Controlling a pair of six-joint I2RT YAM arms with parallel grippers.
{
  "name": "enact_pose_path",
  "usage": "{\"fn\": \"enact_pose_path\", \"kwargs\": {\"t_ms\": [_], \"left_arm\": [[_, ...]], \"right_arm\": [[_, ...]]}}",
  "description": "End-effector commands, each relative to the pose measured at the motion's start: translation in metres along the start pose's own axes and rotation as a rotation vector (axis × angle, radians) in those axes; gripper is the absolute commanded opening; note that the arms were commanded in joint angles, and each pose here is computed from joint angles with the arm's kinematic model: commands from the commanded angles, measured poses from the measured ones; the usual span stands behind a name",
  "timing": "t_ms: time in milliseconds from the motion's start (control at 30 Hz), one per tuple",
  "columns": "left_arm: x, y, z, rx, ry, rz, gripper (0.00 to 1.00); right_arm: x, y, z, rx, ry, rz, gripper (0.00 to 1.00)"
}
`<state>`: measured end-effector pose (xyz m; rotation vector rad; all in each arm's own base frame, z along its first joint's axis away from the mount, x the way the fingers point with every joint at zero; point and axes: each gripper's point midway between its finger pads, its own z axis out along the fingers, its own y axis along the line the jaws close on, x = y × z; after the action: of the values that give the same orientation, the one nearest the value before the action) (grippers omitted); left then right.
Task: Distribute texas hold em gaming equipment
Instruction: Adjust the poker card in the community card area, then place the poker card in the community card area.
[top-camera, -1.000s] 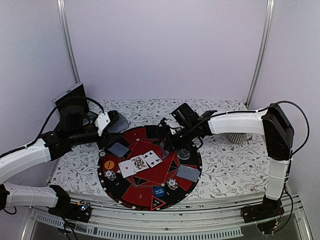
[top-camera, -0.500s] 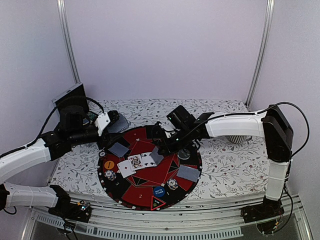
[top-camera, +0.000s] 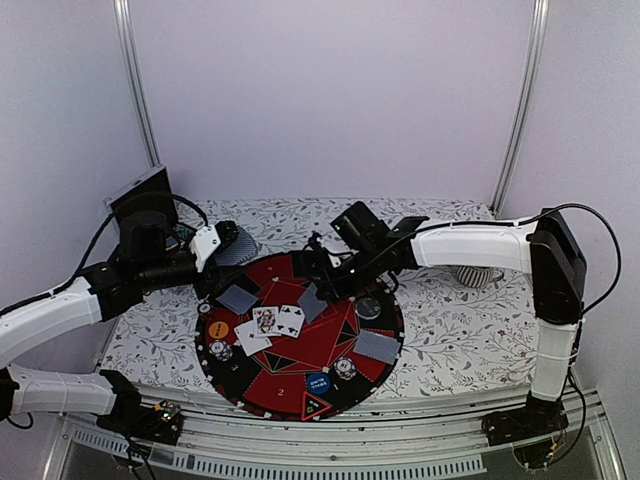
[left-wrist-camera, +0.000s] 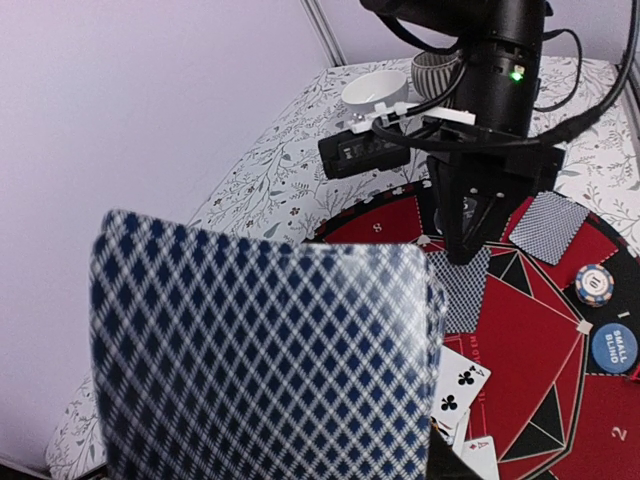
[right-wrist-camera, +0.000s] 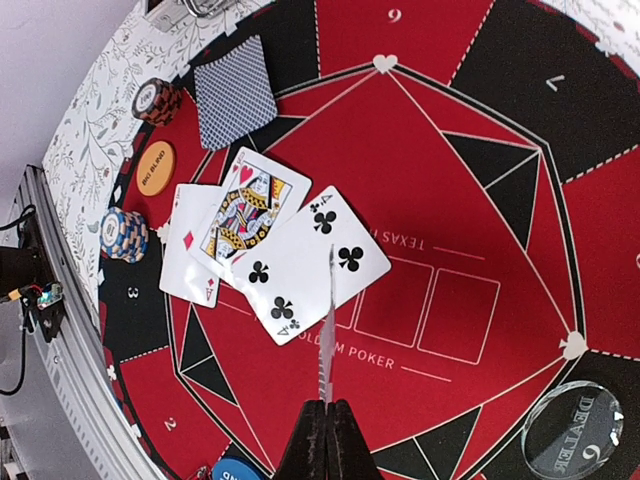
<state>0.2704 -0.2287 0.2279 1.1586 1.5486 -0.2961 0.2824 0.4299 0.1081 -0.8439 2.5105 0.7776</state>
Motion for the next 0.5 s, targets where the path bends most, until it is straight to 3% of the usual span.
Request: {"fn": "enact_pose_path", "kwargs": {"t_ms": [0, 133, 233, 467], "left_arm": [[-0.010, 0.001, -0.003, -0.012, -0.027, 0.019, 0.43], [-0.009, 0.001, -0.002, -0.015, -0.024, 0.018, 0.43], [-0.010, 0.002, -0.002, -0.016, -0.027, 0.018, 0.43], [-0.009, 0.004, -0.003, -0.033, -0.025, 0.020, 0.42]], "right_arm": [[-0.026, 0.021, -0.020, -0.038, -0.052, -0.063, 0.02], [-0.036, 0.020, -0.029, -0.071, -0.074, -0.062, 0.02], [-0.059, -0.002, -0.044, 0.036, -0.139, -0.081, 0.02], [-0.087, -0.022, -0.061, 0.214, -0.199, -0.319, 0.02]]}}
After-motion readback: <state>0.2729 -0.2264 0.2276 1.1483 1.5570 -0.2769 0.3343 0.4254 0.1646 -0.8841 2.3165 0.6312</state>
